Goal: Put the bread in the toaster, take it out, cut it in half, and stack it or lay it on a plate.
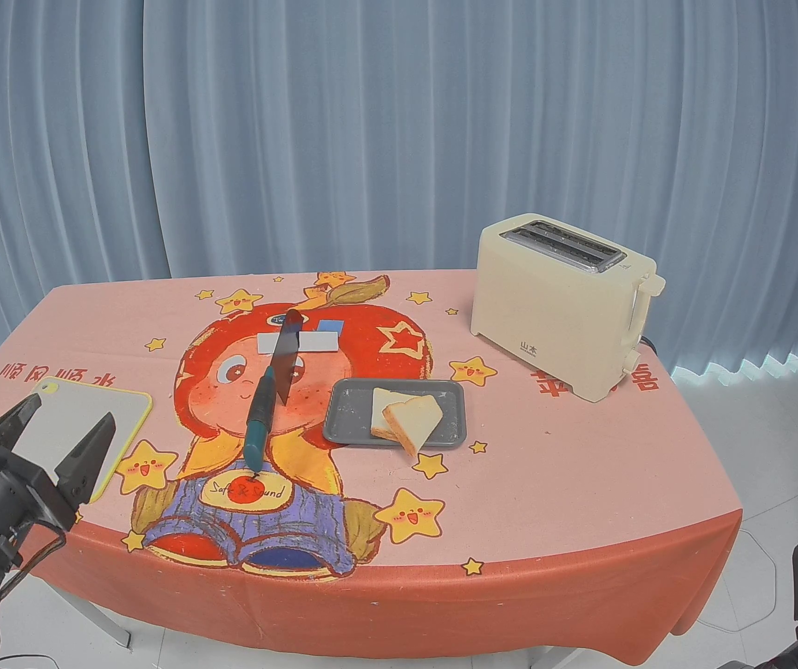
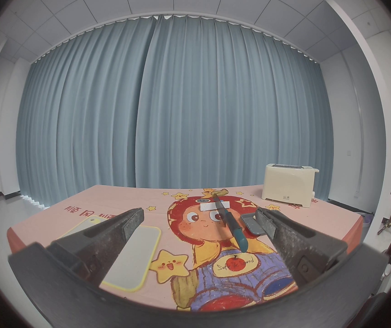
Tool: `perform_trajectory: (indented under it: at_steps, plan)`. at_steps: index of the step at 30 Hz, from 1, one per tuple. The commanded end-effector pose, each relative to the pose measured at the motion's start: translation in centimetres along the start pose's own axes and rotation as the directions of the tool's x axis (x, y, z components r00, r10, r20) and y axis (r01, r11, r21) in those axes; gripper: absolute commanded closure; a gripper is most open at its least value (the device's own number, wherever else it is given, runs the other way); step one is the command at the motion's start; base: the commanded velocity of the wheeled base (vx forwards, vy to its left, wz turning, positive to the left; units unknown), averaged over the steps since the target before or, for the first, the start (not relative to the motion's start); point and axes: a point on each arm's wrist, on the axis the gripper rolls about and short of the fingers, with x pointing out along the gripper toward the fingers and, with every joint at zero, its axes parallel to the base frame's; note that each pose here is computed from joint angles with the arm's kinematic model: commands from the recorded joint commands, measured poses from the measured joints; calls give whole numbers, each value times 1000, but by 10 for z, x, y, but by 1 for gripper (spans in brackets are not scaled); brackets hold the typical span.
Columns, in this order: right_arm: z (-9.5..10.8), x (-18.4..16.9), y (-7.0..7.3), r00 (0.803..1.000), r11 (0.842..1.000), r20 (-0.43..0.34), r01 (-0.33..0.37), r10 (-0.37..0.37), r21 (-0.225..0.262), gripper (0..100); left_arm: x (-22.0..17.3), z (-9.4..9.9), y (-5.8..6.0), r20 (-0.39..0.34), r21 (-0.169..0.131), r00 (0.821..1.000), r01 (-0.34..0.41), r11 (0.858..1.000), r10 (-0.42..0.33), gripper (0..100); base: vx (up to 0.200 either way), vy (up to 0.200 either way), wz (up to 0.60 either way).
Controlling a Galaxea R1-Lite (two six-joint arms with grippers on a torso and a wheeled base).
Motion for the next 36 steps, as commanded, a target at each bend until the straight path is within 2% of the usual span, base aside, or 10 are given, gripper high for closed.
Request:
perform_trajectory:
  at_steps: [1, 2, 6, 12, 17, 21, 28, 33, 36]
  plan:
    - [-5, 0, 0, 1000, 1000, -1, 0, 0, 0, 0, -20, -4, 4, 48, -7, 999, -22, 1000, 23, 0, 0, 0, 0]
    - [-5, 0, 0, 1000, 1000, -1, 0, 0, 0, 0, -26, -7, 6, 56, -9, 997, -48, 999, 48, 0, 0, 0, 0]
    - [-5, 0, 0, 1000, 1000, -1, 0, 0, 0, 0, -37, -19, 10, 52, -8, 996, -76, 997, 76, 0, 0, 0, 0]
    - [-5, 0, 0, 1000, 1000, -1, 0, 0, 0, 0, -53, -18, 12, 98, -16, 991, -89, 996, 90, 0, 0, 0, 0]
    - [-5, 0, 0, 1000, 1000, -1, 0, 0, 0, 0, -68, -25, 16, 99, -14, 980, -174, 985, 175, 0, 0, 0, 0]
    - [-5, 0, 0, 1000, 1000, -1, 0, 0, 0, 0, -83, -31, 16, 120, -14, 980, -159, 987, 159, 0, 0, 0, 0]
    - [-5, 0, 0, 1000, 1000, -1, 0, 0, 0, 0, -107, -53, 16, 91, -10, 984, -154, 988, 154, 0, 0, 0, 0]
    - [-5, 0, 0, 1000, 1000, -1, 0, 0, 0, 0, -122, -78, 16, 28, 3, 992, -124, 992, 124, 0, 0, 0, 0]
    - [-5, 0, 0, 1000, 1000, -1, 0, 0, 0, 0, -124, -84, 16, -9, -4, 993, -116, 993, 116, 0, 0, 0, 0]
